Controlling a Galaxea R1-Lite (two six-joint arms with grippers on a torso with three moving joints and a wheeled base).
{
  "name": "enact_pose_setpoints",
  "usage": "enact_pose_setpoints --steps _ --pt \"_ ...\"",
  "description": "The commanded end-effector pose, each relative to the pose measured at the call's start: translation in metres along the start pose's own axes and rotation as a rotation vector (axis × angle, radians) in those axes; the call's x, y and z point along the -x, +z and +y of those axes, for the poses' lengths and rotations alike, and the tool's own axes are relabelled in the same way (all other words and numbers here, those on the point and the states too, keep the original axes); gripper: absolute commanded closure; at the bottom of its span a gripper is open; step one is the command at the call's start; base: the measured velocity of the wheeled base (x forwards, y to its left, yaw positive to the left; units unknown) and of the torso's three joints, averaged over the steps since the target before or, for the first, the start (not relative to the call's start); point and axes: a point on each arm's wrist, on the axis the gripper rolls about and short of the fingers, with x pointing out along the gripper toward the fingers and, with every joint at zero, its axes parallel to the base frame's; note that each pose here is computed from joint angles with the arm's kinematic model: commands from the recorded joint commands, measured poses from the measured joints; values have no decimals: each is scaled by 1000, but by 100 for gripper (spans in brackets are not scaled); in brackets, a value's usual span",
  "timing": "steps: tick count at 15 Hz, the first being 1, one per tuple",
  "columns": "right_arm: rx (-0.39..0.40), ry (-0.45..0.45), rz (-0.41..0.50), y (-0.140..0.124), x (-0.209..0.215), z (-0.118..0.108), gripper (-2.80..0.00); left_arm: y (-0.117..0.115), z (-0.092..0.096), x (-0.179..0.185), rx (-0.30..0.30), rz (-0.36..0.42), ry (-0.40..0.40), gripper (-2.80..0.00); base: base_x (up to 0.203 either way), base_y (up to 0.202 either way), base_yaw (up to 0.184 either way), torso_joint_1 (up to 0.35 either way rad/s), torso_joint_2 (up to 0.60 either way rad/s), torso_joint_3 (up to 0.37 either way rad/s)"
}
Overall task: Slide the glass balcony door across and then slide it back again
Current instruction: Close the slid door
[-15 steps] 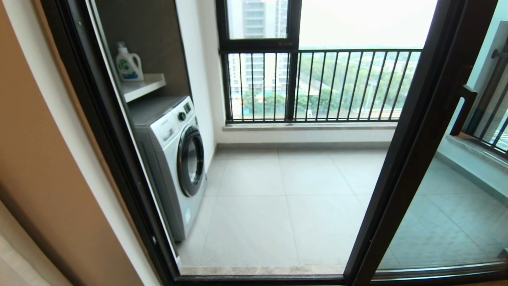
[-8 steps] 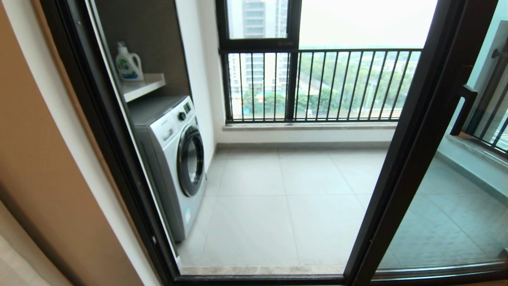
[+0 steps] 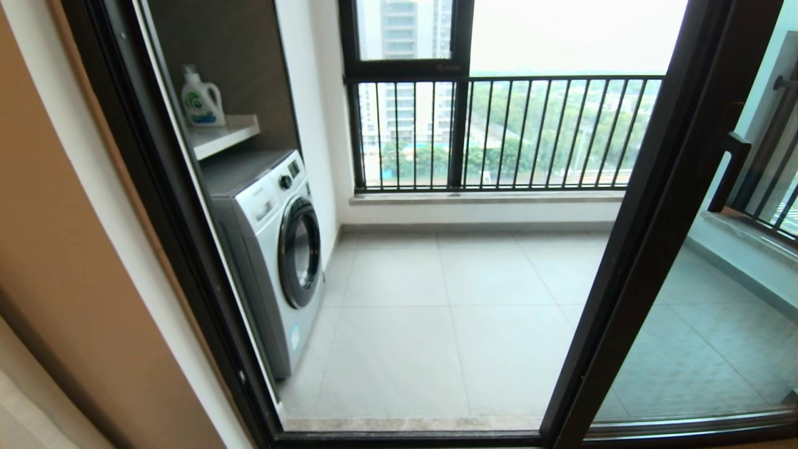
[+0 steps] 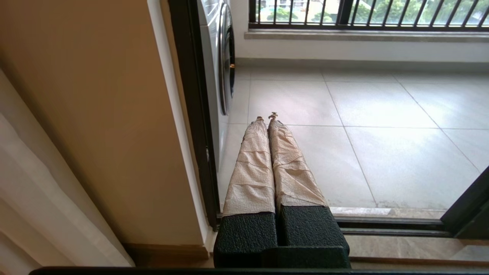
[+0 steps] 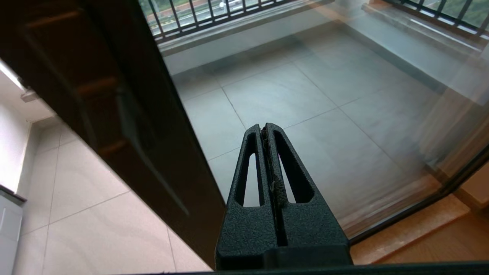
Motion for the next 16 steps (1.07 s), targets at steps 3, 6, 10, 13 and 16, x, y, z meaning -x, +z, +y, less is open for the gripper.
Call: enact_pose_setpoints --steps 3,6,10,13,16 --pt "22 39 -15 -23 -44 -9 0 0 0 0 0 2 0 0 0 0 0 0 0 0" --pt "23 95 2 -29 -49 3 0 0 0 0 -1 2 1 0 0 0 0 0 0 0" --pt "31 165 2 -34 -47 23 0 0 0 0 -1 2 0 0 0 0 0 0 0 0" --pt "46 211 -43 -42 -52 33 0 0 0 0 1 2 1 0 0 0 0 0 0 0" --pt "49 233 -36 -46 -48 41 0 0 0 0 1 2 0 0 0 0 0 0 0 0"
